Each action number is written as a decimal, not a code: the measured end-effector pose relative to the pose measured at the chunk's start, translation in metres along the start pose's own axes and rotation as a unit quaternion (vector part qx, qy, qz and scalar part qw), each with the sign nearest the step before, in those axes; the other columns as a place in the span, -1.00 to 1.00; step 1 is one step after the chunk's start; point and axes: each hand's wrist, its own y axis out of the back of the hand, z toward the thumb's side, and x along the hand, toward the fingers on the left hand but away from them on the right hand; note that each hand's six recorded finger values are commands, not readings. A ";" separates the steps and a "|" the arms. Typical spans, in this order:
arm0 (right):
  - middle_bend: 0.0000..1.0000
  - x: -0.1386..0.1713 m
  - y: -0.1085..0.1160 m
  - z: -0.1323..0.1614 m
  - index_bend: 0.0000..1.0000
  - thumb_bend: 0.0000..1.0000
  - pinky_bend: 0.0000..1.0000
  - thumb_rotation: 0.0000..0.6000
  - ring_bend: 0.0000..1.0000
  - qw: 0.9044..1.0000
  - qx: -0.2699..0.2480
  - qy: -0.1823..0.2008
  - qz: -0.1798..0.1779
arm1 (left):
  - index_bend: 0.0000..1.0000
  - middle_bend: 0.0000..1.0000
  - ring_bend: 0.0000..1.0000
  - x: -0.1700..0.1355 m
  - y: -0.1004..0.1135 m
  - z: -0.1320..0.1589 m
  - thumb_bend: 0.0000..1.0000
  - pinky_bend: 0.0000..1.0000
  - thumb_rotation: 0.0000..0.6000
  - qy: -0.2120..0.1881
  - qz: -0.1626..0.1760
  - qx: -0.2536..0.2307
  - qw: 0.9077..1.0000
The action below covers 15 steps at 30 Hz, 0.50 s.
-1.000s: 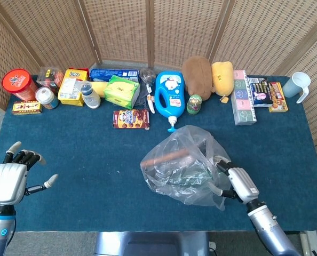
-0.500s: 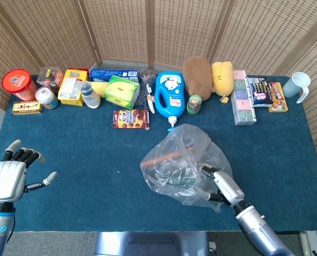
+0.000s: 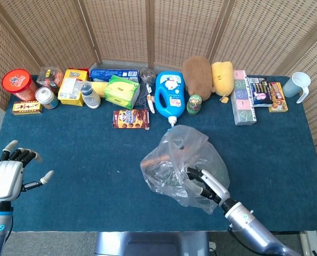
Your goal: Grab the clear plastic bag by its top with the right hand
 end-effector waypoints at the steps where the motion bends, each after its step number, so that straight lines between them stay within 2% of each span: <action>1: -0.21 -0.001 -0.001 0.002 -0.30 -0.34 -0.31 -0.58 -0.30 1.000 -0.019 0.000 0.003 | -0.06 -0.15 -0.37 0.000 0.000 -0.001 -0.67 -0.79 -0.94 0.001 0.000 0.000 1.000; 4: -0.16 -0.004 -0.003 0.009 -0.27 -0.34 -0.22 -0.59 -0.23 0.996 -0.089 0.004 0.010 | -0.06 -0.15 -0.37 0.000 -0.001 -0.002 -0.67 -0.79 -0.93 0.003 -0.001 -0.002 1.000; 9: -0.03 -0.013 0.003 0.027 -0.20 -0.33 0.06 -0.58 -0.03 0.975 -0.223 0.014 0.011 | -0.06 -0.15 -0.37 0.000 -0.004 -0.003 -0.67 -0.80 -0.93 0.005 -0.002 -0.005 1.000; 11: 0.03 -0.017 0.009 0.036 -0.17 -0.33 0.23 -0.58 0.09 0.965 -0.262 0.018 0.007 | -0.06 -0.15 -0.37 0.000 -0.004 -0.003 -0.67 -0.79 -0.93 0.006 -0.003 -0.006 1.000; 15: 0.15 -0.021 0.025 0.050 -0.10 -0.28 0.58 -0.59 0.35 0.954 -0.299 0.026 -0.015 | -0.06 -0.15 -0.37 -0.001 -0.005 -0.004 -0.67 -0.79 -0.93 0.008 -0.003 -0.008 1.000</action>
